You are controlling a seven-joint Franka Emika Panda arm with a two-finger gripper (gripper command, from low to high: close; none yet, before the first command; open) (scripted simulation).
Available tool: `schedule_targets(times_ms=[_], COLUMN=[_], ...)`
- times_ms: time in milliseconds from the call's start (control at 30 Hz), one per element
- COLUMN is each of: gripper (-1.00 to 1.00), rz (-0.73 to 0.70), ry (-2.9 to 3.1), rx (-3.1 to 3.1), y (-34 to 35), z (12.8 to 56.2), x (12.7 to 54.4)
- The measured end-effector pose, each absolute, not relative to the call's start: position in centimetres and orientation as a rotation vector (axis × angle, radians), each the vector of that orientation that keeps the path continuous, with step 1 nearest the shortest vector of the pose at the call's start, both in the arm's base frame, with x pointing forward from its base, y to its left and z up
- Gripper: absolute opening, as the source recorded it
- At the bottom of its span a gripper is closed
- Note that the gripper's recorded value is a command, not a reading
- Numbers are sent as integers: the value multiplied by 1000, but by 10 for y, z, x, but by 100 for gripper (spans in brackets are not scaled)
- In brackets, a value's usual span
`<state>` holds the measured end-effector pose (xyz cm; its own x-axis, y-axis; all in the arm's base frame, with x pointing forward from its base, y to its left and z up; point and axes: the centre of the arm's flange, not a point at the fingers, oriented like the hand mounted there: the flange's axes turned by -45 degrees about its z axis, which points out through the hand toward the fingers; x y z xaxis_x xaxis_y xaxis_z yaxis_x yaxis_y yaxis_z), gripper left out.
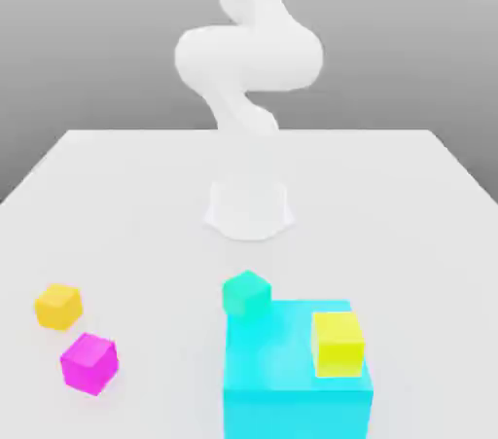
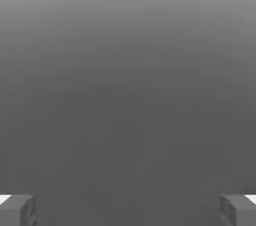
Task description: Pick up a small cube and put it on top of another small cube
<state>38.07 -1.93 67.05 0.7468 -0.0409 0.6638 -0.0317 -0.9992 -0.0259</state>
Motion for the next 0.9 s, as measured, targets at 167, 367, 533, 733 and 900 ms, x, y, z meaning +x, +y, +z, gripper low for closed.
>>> schedule_targets(times_ms=[167,367,533,733,900], gripper=[0,0,0,0,0], rz=[-887,-626,-407,-138,-7], ry=[152,274,382,530,578], rx=[-2984,-3036,-3065,-3082,-3090], y=[-61,-111,-151,-198,-212], z=[579,462,362,248,173], x=[434,464,462,426,402])
